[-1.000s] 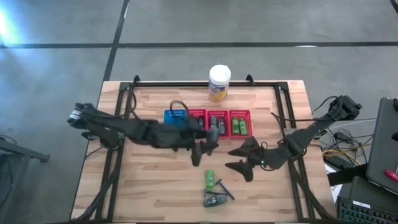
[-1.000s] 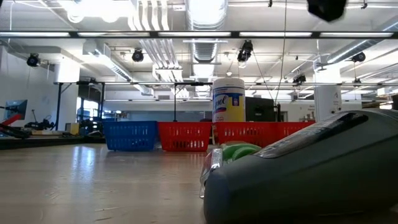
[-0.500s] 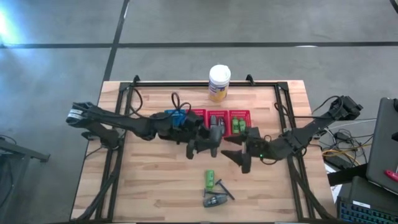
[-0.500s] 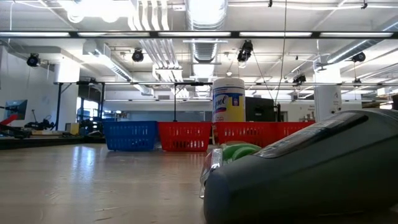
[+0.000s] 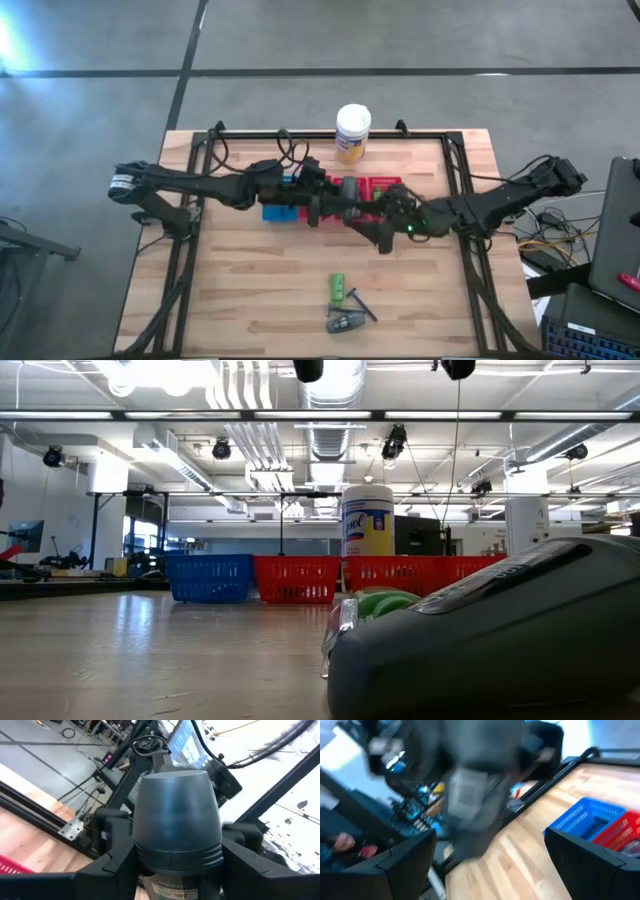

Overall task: Pick & Place Travel size toiletries
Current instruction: Put the black deodorant into the middle red bin

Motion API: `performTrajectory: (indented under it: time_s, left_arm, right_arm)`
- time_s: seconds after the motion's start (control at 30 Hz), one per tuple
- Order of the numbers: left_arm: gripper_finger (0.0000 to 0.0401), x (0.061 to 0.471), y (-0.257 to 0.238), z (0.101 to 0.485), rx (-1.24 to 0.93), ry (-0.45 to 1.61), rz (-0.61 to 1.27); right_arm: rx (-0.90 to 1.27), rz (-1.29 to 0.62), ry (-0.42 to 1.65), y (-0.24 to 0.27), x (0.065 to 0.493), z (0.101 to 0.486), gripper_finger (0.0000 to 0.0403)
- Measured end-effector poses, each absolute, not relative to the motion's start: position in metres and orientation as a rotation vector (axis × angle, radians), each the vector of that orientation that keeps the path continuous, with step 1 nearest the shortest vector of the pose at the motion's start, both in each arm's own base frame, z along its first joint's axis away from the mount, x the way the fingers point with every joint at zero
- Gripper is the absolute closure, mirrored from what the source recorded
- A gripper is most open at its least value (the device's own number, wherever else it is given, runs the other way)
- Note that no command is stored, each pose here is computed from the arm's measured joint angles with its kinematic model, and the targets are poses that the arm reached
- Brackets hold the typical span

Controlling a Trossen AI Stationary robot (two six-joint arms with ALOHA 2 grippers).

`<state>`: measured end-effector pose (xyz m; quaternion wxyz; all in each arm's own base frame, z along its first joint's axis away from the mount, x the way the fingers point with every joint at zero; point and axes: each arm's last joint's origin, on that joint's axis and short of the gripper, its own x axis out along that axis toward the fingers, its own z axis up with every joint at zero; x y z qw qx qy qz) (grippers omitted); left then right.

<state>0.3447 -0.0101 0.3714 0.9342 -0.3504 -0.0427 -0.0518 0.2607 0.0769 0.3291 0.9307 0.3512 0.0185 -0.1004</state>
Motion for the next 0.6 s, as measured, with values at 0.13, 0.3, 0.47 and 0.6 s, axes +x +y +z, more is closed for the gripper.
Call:
performTrajectory:
  time_s: [0.13,0.3,0.47,0.6]
  left_arm:
    - [0.0185,0.345,-0.003,0.371,-0.719,-0.085,-0.107]
    - [0.0185,0.345,0.0,0.371,-0.704,-0.086,-0.101]
    - [0.0185,0.349,0.001,0.366,-0.704,-0.068,-0.093]
    - [0.0185,0.353,0.002,0.361,-0.701,-0.051,-0.088]
  right_arm:
    - [0.744,-0.221,0.029,0.068,0.263,0.33,0.0034]
    - [0.779,-0.211,0.043,0.059,0.266,0.332,0.0034]
    - [0.792,-0.205,0.055,0.053,0.268,0.331,0.0034]
    - [0.811,-0.217,0.071,0.049,0.269,0.328,0.0034]
